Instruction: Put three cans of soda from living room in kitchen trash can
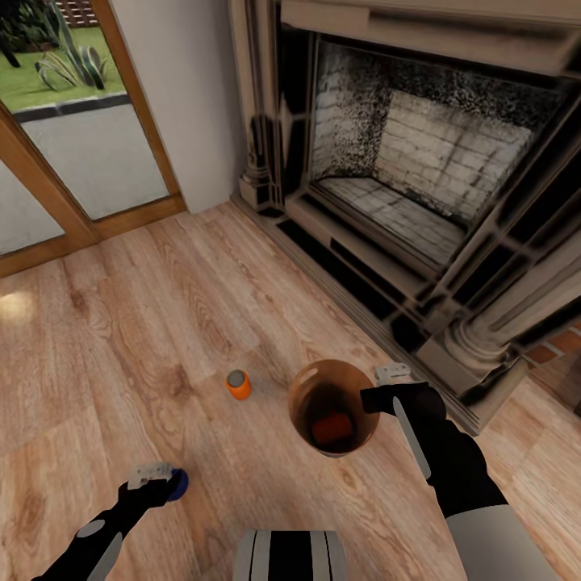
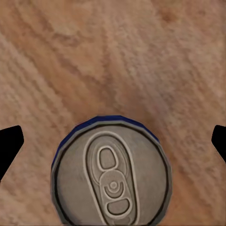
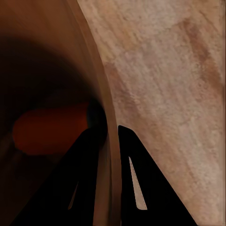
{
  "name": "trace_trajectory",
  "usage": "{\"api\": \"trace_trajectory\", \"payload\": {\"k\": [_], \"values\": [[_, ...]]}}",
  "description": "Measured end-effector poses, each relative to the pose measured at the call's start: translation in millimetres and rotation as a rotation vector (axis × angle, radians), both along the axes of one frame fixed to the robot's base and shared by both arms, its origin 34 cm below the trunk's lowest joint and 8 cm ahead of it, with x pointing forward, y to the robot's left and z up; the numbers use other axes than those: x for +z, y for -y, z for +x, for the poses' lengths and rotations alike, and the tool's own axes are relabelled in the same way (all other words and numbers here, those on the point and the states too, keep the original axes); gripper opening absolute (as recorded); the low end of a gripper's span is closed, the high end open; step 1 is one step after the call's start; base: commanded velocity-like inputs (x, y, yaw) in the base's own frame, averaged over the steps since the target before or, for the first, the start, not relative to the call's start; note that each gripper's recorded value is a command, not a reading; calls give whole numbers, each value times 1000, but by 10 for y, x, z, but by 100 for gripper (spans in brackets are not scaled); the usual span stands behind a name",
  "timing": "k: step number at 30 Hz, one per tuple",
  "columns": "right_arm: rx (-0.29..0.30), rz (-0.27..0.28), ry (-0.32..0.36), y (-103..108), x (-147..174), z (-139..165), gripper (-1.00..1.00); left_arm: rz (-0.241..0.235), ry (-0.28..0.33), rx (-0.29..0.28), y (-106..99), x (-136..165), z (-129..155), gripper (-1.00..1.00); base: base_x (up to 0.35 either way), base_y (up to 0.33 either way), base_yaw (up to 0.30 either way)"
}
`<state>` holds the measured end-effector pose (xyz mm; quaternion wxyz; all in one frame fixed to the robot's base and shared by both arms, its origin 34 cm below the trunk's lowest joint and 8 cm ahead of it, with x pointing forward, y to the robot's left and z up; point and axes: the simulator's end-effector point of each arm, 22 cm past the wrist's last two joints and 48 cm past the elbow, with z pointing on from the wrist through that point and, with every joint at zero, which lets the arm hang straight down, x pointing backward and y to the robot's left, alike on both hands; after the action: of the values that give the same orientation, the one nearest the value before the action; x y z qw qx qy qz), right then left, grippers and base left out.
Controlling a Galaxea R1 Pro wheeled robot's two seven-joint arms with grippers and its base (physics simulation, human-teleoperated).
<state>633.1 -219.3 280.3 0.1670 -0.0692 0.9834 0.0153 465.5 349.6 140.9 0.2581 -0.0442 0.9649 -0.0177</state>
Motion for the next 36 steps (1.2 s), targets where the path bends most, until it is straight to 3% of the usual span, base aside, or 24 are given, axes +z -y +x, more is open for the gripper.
{"api": "trace_trajectory", "payload": {"k": [36], "values": [[0, 3, -31, -6, -178, -78, -100, 0, -38, 0, 4, -137, -149, 100, 7, 0, 0]]}}
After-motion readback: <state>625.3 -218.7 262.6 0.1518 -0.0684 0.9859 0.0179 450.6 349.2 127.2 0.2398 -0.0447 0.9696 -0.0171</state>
